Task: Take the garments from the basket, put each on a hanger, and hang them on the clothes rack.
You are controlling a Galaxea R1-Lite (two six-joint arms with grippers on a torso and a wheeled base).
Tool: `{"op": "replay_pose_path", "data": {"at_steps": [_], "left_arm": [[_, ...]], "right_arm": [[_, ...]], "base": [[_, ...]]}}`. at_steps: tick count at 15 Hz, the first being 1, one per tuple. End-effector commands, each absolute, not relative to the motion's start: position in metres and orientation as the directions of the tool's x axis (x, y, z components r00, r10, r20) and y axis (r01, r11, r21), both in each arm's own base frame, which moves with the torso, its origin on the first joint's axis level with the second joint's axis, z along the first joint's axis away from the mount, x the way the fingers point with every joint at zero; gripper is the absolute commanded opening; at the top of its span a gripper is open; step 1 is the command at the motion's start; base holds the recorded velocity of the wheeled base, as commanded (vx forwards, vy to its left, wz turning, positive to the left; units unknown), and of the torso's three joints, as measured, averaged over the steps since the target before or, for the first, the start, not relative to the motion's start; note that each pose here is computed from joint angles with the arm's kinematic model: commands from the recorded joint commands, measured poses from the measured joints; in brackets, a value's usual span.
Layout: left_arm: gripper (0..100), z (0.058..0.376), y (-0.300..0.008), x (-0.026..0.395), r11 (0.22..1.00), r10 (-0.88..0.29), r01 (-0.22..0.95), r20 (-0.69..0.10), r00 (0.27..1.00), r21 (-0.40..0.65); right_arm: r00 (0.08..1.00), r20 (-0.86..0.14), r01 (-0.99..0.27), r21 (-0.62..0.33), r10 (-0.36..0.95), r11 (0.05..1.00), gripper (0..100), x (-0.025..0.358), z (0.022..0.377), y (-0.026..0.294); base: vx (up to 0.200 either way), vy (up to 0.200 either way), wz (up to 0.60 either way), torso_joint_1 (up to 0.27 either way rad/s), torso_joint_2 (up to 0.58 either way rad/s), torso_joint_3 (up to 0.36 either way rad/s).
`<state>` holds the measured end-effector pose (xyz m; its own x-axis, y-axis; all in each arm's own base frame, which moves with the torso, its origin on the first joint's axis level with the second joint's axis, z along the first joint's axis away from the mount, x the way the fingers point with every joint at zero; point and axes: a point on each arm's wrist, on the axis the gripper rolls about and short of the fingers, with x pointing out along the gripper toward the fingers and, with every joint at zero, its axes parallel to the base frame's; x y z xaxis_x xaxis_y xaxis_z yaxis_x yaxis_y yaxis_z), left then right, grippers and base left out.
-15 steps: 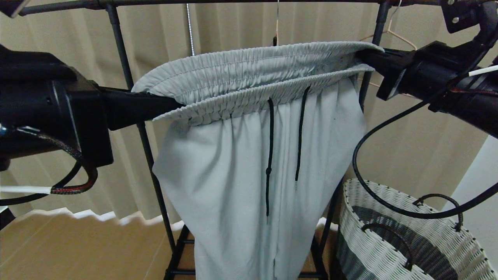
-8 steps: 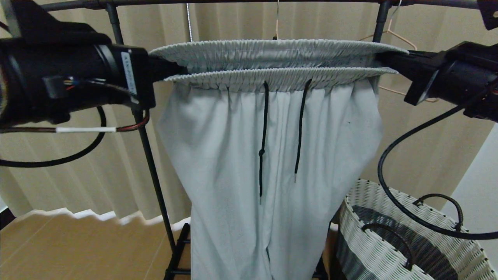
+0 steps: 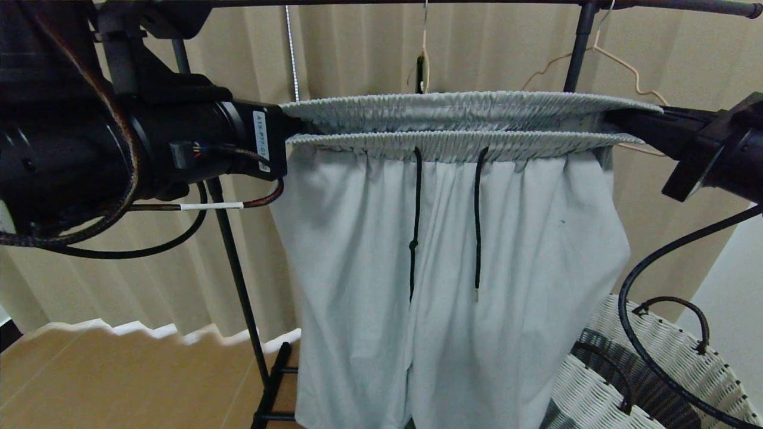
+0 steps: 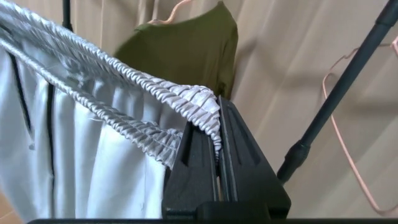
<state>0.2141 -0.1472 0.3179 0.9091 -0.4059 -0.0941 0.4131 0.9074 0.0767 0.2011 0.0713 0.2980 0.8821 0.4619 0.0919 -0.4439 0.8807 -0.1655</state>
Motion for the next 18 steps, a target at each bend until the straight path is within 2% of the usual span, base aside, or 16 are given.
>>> {"op": "replay_pose_path", "data": {"at_steps": [1,6,9,11,15,16,18], "left_arm": [[0,0.314,-0.147,0.211,0.904,-0.41,0.419,-0.107,0.906,0.079],[0,0.308,-0.143,0.203,0.904,-0.415,0.423,-0.12,0.902,0.054],[0,0.317,-0.141,0.202,0.907,-0.414,0.419,-0.089,0.906,0.047],[0,0.335,-0.14,0.2,0.908,-0.418,0.418,-0.026,0.908,0.034],[0,0.33,-0.141,0.202,0.907,-0.417,0.419,-0.044,0.908,0.038],[0,0.329,-0.142,0.202,0.908,-0.416,0.418,-0.045,0.908,0.038],[0,0.329,-0.141,0.202,0.908,-0.416,0.418,-0.048,0.908,0.037]], "right_arm": [[0.881,0.077,-0.451,-0.164,0.468,0.877,0,0.2,0.293,0.072],[0.875,0.059,-0.466,-0.162,0.48,0.87,0,0.2,0.289,0.076],[0.872,0.068,-0.469,-0.165,0.484,0.868,0,0.2,0.291,0.076],[0.869,0.106,-0.463,-0.17,0.483,0.87,0,0.2,0.303,0.076],[0.869,0.107,-0.463,-0.169,0.483,0.87,0,0.202,0.304,0.077],[0.868,0.106,-0.464,-0.169,0.484,0.869,100,0.202,0.303,0.077],[0.869,0.098,-0.466,-0.166,0.485,0.869,100,0.202,0.301,0.077]], "base": [[0.0,0.0,0.0,0.0,0.0,0.0],[0.0,0.0,0.0,0.0,0.0,0.0],[0.0,0.0,0.0,0.0,0.0,0.0],[0.0,0.0,0.0,0.0,0.0,0.0],[0.0,0.0,0.0,0.0,0.0,0.0],[0.0,0.0,0.0,0.0,0.0,0.0],[0.0,0.0,0.0,0.0,0.0,0.0]]}}
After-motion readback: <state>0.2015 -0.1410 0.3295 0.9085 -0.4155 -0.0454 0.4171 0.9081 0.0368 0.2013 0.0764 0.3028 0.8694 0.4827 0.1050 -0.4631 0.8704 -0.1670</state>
